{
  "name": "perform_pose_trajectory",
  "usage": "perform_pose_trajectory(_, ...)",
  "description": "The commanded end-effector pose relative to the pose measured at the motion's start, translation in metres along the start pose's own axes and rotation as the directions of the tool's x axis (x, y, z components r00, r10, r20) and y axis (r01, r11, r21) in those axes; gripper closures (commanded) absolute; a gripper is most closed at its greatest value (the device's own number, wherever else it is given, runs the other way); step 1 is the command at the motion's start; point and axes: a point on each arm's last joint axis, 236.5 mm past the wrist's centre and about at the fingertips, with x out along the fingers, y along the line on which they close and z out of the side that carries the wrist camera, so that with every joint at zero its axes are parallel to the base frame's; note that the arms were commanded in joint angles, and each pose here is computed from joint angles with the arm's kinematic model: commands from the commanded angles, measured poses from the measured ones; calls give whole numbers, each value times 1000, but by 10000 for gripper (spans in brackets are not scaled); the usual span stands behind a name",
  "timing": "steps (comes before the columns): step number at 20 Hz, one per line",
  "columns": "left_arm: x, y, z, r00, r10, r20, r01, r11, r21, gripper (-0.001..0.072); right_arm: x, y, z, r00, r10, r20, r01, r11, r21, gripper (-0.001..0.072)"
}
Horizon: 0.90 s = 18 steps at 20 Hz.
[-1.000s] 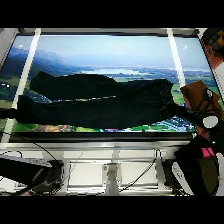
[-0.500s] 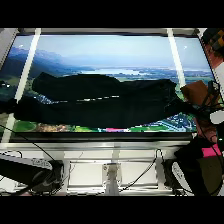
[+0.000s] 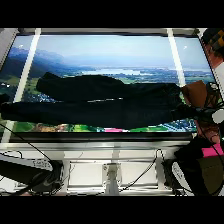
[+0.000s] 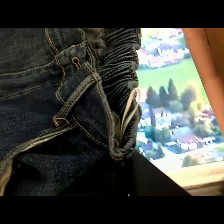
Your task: Fold the clothes and pants, and hang the long-sleeved shirts on hangers.
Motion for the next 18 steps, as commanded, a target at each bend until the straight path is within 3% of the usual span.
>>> perform_pose_trajectory(1, 12, 18, -25, 993, 51, -105, -60, 995, -79, 680, -1, -4, -10, 999, -19, -41, 18, 1000, -17, 676)
perform_pose_trajectory(6, 57, 14, -62, 960, 13, -281, -31, 998, -62, 679, -5, -4, -48, 979, -17, -205, 13, 1000, -25, 677)
perform_pose_trajectory(9, 60, 14, -62, 959, 12, -282, -26, 999, -45, 679, -13, -4, -75, 948, -16, -316, 8, 1000, -28, 676)
perform_pose_trajectory(18, 54, 33, -10, 992, 107, -61, -107, 994, -2, 676, -21, -7, -98, 910, -28, -413, 15, 999, -34, 677)
